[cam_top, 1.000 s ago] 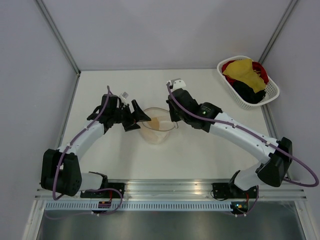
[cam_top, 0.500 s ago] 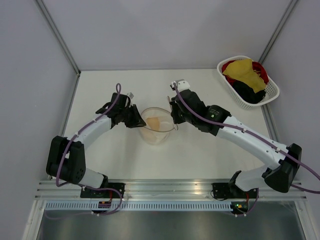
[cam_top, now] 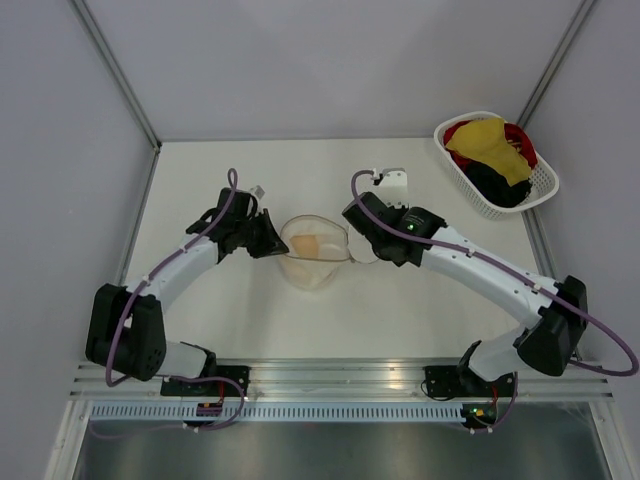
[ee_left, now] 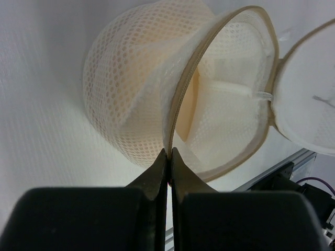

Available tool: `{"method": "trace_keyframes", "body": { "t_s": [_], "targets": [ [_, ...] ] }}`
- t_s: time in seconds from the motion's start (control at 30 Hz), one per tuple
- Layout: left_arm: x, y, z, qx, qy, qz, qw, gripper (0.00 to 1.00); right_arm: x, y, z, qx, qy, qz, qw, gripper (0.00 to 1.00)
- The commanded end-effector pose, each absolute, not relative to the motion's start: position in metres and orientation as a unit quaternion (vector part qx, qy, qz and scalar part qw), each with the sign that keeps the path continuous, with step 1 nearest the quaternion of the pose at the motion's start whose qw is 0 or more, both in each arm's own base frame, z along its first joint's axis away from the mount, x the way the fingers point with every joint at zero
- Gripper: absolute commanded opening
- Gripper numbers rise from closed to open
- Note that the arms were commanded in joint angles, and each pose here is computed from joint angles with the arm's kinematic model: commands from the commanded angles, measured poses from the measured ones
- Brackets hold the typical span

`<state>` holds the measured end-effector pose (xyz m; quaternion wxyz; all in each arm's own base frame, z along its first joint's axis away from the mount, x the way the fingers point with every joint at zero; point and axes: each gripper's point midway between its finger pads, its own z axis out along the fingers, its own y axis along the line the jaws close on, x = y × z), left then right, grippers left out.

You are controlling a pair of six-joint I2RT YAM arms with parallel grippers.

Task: Unzip the laundry bag and remove the bra

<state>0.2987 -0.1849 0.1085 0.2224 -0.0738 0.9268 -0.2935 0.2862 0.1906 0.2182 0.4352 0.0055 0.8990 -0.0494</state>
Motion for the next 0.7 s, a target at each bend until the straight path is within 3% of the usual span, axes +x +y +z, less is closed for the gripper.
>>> {"method": "trace_keyframes", "body": {
  "t_s": [0.0, 0.07, 0.17, 0.3, 0.67],
  "targets": [
    [0.291, -0.19, 0.131, -0.061, 0.912, -0.323, 0.245, 0.02, 0.286, 0.147, 0.214, 0.048, 0.879, -0.172, 0.442, 0.3],
    [0.287, -0.192, 0.135, -0.06, 0.909, -0.331, 0.245, 0.02, 0.283, 0.161, 0.218, 0.032, 0.881, -0.142, 0.45, 0.56],
    [0.28, -0.193, 0.134, -0.056, 0.909, -0.338, 0.239, 0.02, 0.273, 0.216, 0.233, -0.034, 0.887, 0.007, 0.46, 0.68],
    [0.269, -0.194, 0.121, -0.052, 0.914, -0.335, 0.221, 0.02, 0.263, 0.28, 0.251, -0.09, 0.862, 0.189, 0.462, 0.74],
    [0.243, -0.185, 0.088, -0.055, 0.932, -0.309, 0.181, 0.02, 0.269, 0.367, 0.174, -0.174, 0.87, 0.262, 0.379, 0.69]
  ]
}}
